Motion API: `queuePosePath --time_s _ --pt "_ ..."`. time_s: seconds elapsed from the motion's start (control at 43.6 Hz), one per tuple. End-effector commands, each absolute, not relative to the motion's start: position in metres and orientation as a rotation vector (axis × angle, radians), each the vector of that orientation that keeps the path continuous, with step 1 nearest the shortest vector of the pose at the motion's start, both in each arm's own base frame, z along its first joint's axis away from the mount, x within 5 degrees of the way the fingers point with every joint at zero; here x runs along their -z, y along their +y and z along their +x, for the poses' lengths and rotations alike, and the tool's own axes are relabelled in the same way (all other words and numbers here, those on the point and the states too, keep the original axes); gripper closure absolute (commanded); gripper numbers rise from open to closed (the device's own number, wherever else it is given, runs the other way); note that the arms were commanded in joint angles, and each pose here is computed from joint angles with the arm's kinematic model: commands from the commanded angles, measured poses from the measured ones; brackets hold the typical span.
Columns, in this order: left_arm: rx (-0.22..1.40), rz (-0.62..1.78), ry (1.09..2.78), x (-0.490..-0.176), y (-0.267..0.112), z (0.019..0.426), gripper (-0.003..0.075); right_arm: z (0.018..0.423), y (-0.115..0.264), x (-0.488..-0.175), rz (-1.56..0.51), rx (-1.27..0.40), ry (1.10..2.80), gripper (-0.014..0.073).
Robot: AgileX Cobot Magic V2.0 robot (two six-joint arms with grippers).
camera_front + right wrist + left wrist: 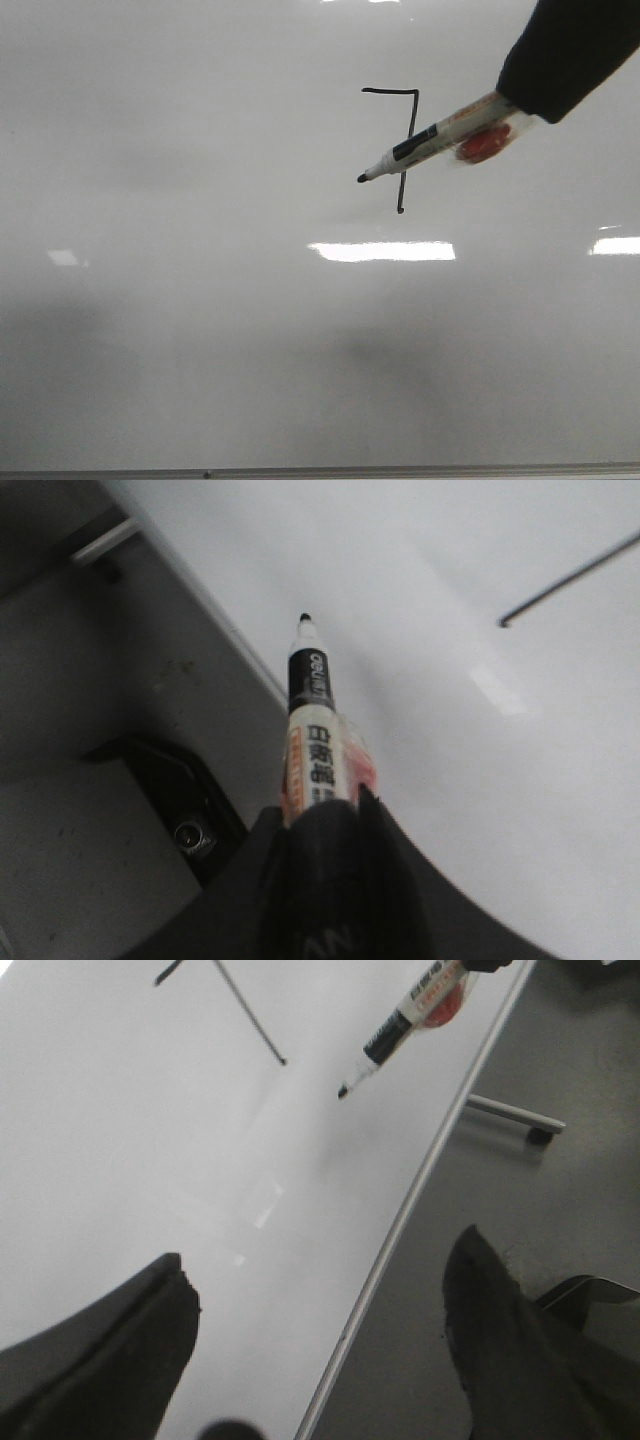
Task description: Write number 7 on whiteboard
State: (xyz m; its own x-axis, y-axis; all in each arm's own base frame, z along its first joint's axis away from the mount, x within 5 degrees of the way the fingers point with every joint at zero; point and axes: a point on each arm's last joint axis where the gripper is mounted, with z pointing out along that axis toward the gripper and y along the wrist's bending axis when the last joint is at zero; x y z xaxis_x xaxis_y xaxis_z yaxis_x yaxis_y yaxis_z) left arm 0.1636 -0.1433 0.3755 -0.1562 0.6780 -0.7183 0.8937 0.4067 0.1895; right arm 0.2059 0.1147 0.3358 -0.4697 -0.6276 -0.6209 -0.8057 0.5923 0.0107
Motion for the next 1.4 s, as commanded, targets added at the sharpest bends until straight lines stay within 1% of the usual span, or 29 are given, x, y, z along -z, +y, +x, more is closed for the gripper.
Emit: queuePosePath --time_s 0.0,0.069,0.16,0.39,0.619,0.711,0.848,0.963,1.123,1.192,1.238,1.261,1.376 --pt "0.443 1.407 1.766 -0.384 -0.162 0.160 0.0164 0.179 0.117 -0.362 -1.356 -0.492 2.026 0.0661" --pt "0.470 1.468 1.755 -0.378 -0.174 0.159 0.0164 0.169 0.118 -0.368 -1.406 -0.538 1.958 0.0661" --pt "0.501 1.536 1.749 -0.372 -0.191 0.159 0.0164 0.163 0.118 -0.372 -1.426 -0.565 1.912 0.0661" --pt "0.552 1.645 1.725 -0.363 -0.231 0.163 0.0166 0.163 0.118 -0.373 -1.423 -0.569 1.910 0.0661" --pt "0.612 1.669 1.761 -0.350 -0.251 0.170 0.0188 0.163 0.118 -0.373 -1.423 -0.569 1.910 0.0661" --pt "0.614 1.671 1.767 -0.348 -0.253 0.171 0.0244 0.163 0.118 -0.373 -1.423 -0.569 1.910 0.0661" --pt "0.614 1.671 1.767 -0.348 -0.253 0.171 0.0397 0.163 0.118 -0.373 -1.422 -0.569 1.910 0.0661" --pt "0.614 1.672 1.767 -0.348 -0.253 0.171 0.0496 0.163 0.118 -0.373 -1.422 -0.569 1.910 0.0661" --pt "0.614 1.672 1.767 -0.348 -0.253 0.171 0.0588 0.163 0.118 -0.373 -1.416 -0.564 1.907 0.0650" --pt "0.614 1.672 1.767 -0.348 -0.253 0.171 0.0610 0.163 0.118 -0.373 -1.417 -0.565 1.908 0.0579" --pt "0.614 1.672 1.767 -0.348 -0.253 0.171 0.0617 0.163 0.118 -0.373 -1.418 -0.566 1.908 0.0496" --pt "0.614 1.672 1.767 -0.348 -0.253 0.171 0.0620 0.163 0.118 -0.373 -1.419 -0.567 1.909 0.0454" --pt "0.615 1.671 1.769 -0.348 -0.253 0.171 0.0623 0.163 0.118 -0.373 -1.413 -0.568 1.912 0.0190"
